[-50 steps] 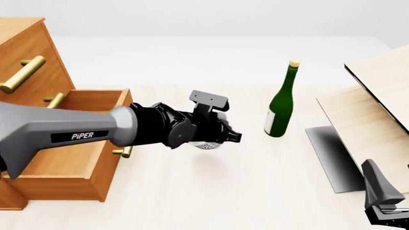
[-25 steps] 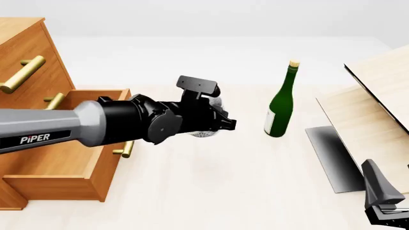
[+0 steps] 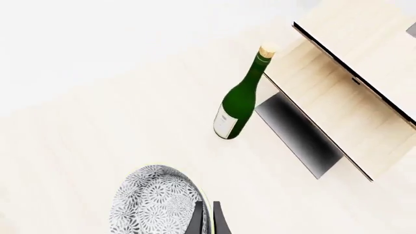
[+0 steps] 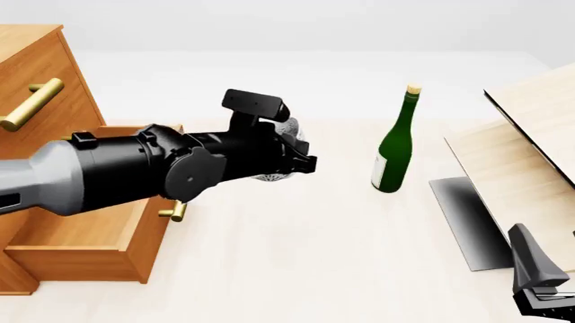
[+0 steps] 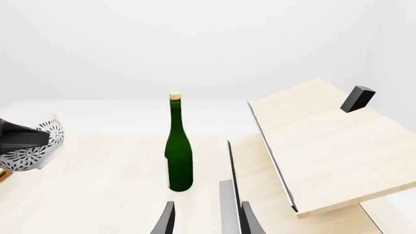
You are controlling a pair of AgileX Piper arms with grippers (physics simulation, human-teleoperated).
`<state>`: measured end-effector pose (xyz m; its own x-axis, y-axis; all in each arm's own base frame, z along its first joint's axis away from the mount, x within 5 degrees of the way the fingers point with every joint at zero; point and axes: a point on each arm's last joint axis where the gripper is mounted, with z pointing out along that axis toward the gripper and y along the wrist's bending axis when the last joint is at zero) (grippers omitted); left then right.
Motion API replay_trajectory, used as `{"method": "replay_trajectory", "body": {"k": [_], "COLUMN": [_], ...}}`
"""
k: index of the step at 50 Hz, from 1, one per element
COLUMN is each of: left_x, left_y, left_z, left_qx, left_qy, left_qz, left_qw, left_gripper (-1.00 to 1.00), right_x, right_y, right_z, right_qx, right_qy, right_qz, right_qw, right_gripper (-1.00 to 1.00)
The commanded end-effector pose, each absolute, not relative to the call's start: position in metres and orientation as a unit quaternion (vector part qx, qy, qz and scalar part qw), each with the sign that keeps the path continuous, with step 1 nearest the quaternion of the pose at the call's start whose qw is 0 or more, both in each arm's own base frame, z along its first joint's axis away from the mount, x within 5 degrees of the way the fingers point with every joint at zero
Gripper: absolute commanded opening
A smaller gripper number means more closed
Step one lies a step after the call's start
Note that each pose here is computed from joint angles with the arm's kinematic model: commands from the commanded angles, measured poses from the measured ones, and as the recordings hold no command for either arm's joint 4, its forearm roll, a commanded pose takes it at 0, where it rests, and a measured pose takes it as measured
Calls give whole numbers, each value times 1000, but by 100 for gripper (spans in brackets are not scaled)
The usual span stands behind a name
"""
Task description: Put the bowl in the bottom drawer of the cabinet.
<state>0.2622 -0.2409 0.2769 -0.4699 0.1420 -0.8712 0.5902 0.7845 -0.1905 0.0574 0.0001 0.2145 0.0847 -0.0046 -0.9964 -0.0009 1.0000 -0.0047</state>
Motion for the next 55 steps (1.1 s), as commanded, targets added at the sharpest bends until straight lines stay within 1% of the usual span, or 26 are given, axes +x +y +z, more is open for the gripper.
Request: {"method": "replay_trajectory", "body": {"k": [1,10,16,36,55], "left_x": [255,254,255,254,248], "left_y": [-229,-219,-213,-172,-137], "left_z": [291,297,293,313,318], "left_qx": [228,220,212,182,148], "left_qy": [813,811,812,813,817], "left_qz": [-237,-234,-232,-202,-178], "left_qw": [482,489,491,514,529], "left_gripper": [-100,-100,-100,-100,-100], "right_x": [57,57,57,57,57], "right_y": [0,0,0,0,0], "right_z": [214,214,214,214,214], "right_qx": [-2,-2,-2,-2,-2], "right_qy": [676,676,677,676,677], "right_qz": [-1,-1,-1,-1,-1], "right_qw": [736,736,736,737,736], "right_gripper": [100,100,100,100,100]}}
